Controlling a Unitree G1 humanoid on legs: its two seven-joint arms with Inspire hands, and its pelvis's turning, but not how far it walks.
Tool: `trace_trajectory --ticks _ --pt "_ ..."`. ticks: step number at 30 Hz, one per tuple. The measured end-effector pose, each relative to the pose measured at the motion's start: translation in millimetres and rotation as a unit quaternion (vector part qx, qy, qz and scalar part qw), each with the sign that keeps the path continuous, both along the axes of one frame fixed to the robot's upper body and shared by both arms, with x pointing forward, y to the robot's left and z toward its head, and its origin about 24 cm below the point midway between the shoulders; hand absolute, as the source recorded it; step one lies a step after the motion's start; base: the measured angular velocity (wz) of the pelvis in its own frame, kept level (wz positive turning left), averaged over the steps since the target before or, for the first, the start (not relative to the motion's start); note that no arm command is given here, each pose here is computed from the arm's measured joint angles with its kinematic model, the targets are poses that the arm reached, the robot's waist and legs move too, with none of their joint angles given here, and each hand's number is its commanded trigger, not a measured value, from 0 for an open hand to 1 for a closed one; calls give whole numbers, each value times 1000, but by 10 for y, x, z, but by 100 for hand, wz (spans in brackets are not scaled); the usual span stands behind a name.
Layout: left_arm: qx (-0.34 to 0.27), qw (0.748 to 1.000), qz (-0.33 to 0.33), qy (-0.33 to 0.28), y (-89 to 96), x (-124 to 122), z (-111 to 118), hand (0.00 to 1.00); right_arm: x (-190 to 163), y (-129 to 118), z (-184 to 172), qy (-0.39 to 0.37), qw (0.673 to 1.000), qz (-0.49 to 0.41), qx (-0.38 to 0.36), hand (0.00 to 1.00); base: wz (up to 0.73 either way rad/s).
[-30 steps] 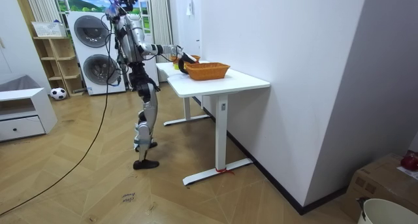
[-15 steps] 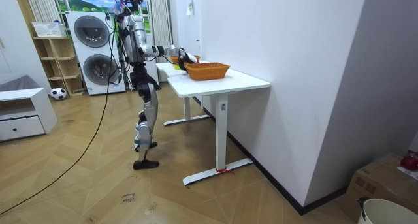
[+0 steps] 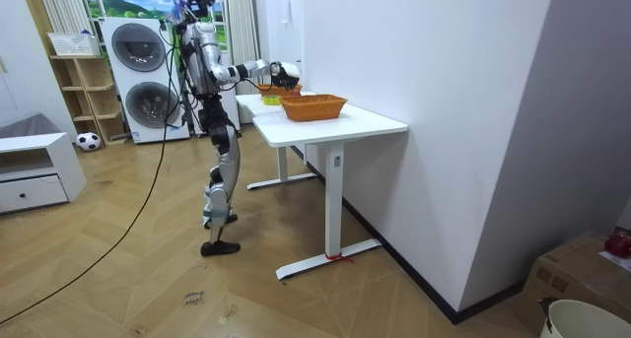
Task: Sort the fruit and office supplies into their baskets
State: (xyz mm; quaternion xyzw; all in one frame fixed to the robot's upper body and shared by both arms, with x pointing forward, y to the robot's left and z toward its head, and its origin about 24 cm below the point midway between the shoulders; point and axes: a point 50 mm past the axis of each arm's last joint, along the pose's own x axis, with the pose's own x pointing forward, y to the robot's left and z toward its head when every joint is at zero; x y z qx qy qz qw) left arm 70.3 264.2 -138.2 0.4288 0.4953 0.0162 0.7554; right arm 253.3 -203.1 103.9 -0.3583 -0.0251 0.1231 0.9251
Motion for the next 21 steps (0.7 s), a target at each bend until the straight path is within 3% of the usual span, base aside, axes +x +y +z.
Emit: trace_trajectory --ticks 13,21 --pt "-14 1000 3 19 -51 -109 -50 0 30 -259 279 -85 993 -53 55 100 -3" --pt "-16 1000 15 14 -43 -141 -36 0 23 -389 336 -117 987 -101 52 100 -1"
